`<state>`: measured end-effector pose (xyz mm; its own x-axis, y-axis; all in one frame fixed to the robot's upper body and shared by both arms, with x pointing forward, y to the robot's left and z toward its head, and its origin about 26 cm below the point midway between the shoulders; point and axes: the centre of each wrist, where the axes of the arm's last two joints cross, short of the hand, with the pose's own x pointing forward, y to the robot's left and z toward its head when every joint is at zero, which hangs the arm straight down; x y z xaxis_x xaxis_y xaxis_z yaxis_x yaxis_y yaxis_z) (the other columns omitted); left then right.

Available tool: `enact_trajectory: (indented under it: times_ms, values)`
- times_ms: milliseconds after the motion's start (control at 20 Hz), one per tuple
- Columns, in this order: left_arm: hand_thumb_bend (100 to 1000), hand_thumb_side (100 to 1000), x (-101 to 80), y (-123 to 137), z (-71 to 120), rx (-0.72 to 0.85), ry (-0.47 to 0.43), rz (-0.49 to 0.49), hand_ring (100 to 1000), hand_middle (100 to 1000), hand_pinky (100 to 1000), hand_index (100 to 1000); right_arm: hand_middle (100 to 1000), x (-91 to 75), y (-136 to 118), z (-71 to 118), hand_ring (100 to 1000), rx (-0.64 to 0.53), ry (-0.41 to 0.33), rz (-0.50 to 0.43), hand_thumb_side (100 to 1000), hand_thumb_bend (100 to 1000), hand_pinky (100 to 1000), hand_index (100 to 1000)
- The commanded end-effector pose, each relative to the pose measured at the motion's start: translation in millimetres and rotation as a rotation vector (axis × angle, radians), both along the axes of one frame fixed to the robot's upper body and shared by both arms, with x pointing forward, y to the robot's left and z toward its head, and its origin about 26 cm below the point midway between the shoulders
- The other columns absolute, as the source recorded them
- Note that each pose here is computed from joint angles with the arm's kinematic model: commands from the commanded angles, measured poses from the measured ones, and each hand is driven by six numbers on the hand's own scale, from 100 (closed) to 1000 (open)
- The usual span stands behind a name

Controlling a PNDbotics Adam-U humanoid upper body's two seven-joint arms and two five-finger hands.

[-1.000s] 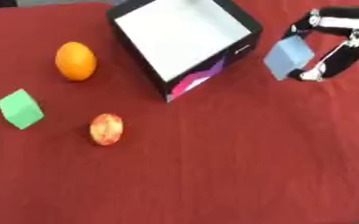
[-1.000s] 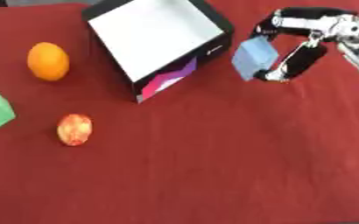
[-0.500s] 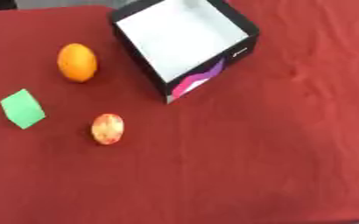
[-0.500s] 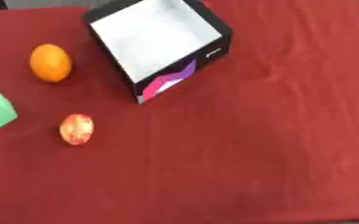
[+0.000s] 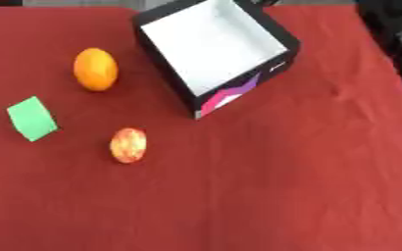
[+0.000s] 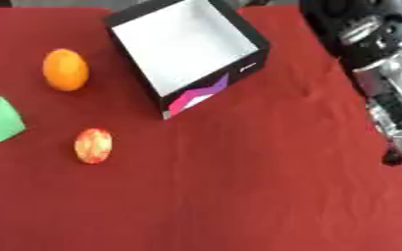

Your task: Pick up objects on the table and place them in the box.

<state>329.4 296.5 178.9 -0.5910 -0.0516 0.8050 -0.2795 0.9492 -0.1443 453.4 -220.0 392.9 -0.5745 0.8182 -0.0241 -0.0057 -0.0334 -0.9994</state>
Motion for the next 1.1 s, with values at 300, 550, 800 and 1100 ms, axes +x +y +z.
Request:
enact_trajectory:
  times_ms: [300, 550, 800, 1100]
  values:
    - [326, 615, -4.3, 3, 35.0, 0.017, -0.130, 0.043, 759, 750, 863, 857, 467, 19.6, -13, -28.0, 667, -0.145, 0.020, -0.051, 100, 214, 810, 552]
    - [322, 619, -4.2, 3, 34.3, 0.014, -0.126, 0.040, 757, 749, 863, 857, 465, 27.5, -26, -48.4, 664, -0.148, 0.055, -0.085, 100, 211, 808, 550]
    - [317, 624, -4.5, 4, 30.9, 0.019, -0.111, 0.042, 755, 748, 864, 857, 460, 27.5, -31, -49.9, 660, -0.111, 0.049, -0.092, 100, 214, 811, 548]
    - [314, 626, -4.4, 4, 28.5, 0.024, -0.103, 0.039, 718, 747, 864, 857, 469, 27.1, -50, -54.0, 668, -0.133, 0.062, -0.163, 100, 205, 808, 554]
